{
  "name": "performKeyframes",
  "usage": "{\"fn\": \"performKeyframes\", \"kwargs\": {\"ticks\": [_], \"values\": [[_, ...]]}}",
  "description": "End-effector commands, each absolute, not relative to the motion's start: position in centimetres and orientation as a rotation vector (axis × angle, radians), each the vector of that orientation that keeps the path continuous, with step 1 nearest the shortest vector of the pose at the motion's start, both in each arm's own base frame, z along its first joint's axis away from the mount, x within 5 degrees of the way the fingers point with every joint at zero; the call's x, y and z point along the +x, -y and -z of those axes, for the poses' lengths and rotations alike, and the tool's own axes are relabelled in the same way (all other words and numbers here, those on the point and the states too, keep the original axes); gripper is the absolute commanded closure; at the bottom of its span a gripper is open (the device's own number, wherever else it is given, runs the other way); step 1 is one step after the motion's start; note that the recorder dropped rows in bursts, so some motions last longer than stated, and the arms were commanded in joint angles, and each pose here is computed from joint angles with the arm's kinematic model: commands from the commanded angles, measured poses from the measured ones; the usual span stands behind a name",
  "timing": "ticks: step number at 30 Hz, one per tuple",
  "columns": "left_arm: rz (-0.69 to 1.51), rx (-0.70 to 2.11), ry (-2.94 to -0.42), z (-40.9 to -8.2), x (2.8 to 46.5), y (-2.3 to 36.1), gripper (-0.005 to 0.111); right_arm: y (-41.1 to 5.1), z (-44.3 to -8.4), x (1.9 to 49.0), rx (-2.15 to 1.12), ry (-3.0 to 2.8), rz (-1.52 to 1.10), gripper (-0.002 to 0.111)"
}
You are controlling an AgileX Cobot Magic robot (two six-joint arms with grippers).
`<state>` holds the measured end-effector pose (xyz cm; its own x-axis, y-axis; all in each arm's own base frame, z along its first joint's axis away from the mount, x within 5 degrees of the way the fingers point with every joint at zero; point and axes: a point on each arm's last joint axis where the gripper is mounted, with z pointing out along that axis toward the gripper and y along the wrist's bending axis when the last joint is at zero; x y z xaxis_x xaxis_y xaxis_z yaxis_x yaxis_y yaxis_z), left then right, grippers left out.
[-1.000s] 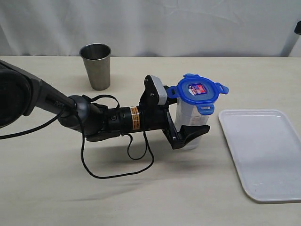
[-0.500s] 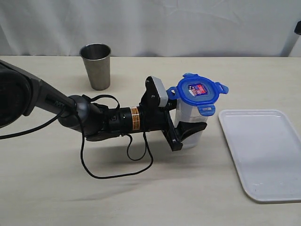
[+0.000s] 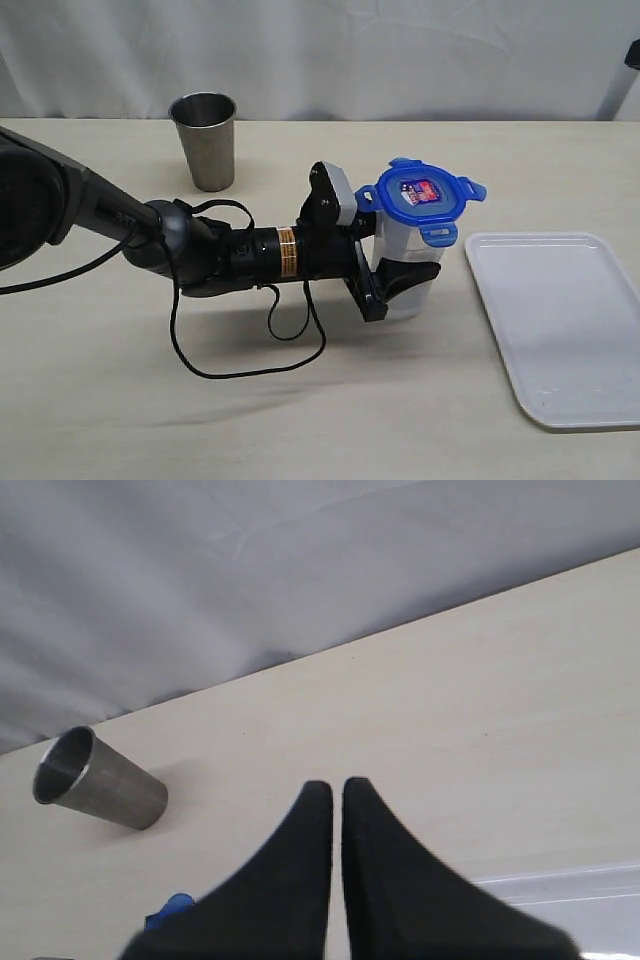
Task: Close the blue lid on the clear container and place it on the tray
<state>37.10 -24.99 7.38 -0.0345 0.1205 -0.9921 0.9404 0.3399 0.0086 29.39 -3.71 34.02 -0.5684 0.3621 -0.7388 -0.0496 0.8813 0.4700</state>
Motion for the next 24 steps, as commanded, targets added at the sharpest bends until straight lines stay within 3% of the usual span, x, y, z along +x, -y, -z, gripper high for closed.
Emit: {"fn": "performKeyframes", "kwargs": {"ticks": [1,11,15,19,24], "values": [[0.886,1.100,-1.400,-9.4,37.4,24.0,0.107,3.4,-34.2,29.5,0.262,-2.086,-0.649,0.104],[0.938,1.221,-1.387,-10.9,37.9,20.7,0.107,-0.1,-36.3,28.8,-0.188,-1.949,-0.858,0.104],[0.925,1.260,-1.390,-10.6,38.1,19.4,0.107,-3.5,-37.2,28.8,-0.372,-1.970,-0.863,0.094],[0.941,1.281,-1.371,-10.6,38.3,17.9,0.107,-6.9,-37.1,30.0,-0.415,-2.082,-0.753,0.083],[0.938,1.226,-1.362,-11.0,39.1,15.5,0.107,-10.2,-35.5,33.1,-0.360,-2.427,-0.532,0.082]]}}
